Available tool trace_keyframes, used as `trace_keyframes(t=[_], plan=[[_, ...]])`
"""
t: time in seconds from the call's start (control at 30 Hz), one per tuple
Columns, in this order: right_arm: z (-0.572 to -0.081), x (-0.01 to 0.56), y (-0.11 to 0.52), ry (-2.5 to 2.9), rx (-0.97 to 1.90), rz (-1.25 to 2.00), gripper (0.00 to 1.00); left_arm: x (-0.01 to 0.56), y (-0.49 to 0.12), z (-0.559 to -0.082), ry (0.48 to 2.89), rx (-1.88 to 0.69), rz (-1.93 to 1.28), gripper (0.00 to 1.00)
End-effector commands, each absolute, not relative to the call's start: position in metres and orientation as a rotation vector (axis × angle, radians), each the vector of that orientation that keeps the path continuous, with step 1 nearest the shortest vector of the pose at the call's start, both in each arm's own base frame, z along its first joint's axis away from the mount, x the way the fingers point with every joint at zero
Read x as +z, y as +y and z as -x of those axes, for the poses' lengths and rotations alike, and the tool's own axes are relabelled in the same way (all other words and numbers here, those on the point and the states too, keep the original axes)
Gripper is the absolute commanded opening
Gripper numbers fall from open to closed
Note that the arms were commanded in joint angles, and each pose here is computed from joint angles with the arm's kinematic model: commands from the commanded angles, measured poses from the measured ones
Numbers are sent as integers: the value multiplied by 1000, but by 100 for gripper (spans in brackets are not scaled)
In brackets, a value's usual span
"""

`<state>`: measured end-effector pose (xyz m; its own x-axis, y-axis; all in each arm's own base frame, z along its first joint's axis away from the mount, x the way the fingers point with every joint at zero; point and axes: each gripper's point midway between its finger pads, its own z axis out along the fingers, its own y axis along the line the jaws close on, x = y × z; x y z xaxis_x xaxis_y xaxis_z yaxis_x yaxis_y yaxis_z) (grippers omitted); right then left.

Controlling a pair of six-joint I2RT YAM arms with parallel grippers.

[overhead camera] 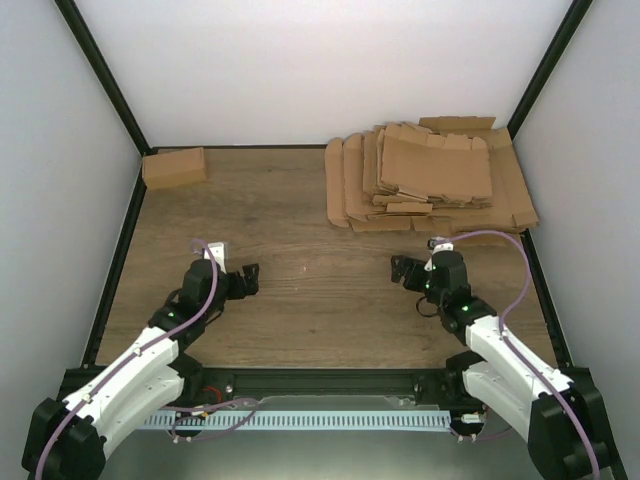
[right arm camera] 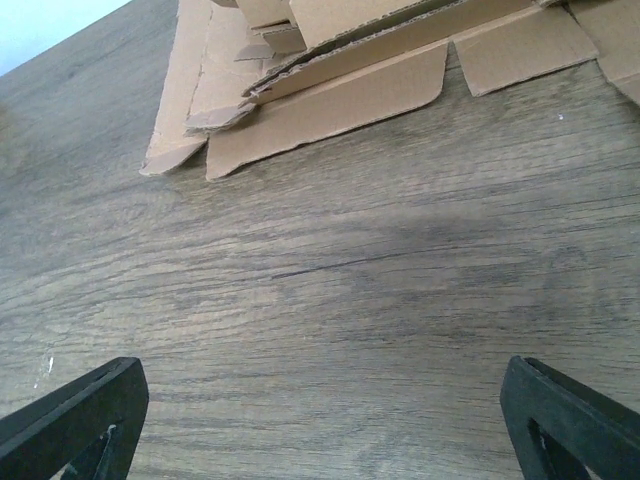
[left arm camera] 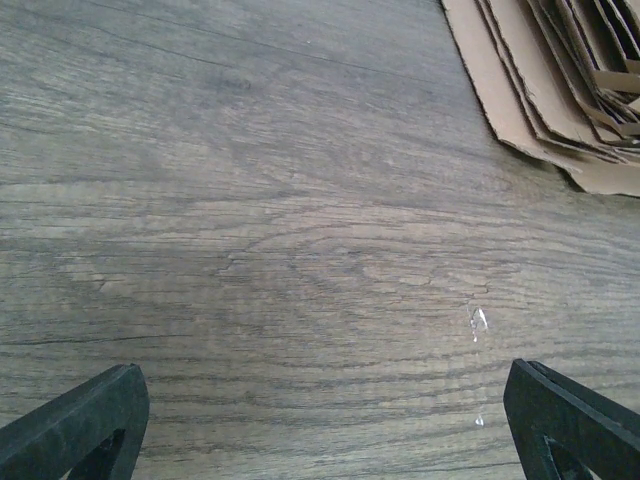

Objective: Fold the paper box

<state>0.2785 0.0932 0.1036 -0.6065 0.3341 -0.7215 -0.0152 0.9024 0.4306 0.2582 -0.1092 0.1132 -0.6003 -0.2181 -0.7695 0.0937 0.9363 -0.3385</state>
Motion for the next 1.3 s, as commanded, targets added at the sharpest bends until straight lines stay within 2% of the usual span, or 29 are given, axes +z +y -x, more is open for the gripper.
trace_keyframes(t=[0.0,0.13,0.33,0.7,0.87,1.03,1.1,1.27], plan=[[-289,119,92,2149,471,-223,100,116,-112,-260,2152,-441,65,100],[-304,135,79,2131,390,-316,100,114,-117,-260,2166,-462,37,100],[-344,184,99,2116,345,-129,100,104,-125,-262,2219,-469,3,100],[-424,172,121,2275,201,1,100,110,-132,-259,2175,-519,-50,100],[-456,186,131,2257,193,12,100,110,-138,-256,2170,-554,-84,100],[-488,180,125,2281,63,2,100,111,-135,-257,2166,-543,-71,100],[-498,177,122,2293,6,8,95,112,-135,-257,2161,-541,-67,100],[-514,167,116,2315,-108,66,69,111,-133,-257,2162,-537,-59,100]])
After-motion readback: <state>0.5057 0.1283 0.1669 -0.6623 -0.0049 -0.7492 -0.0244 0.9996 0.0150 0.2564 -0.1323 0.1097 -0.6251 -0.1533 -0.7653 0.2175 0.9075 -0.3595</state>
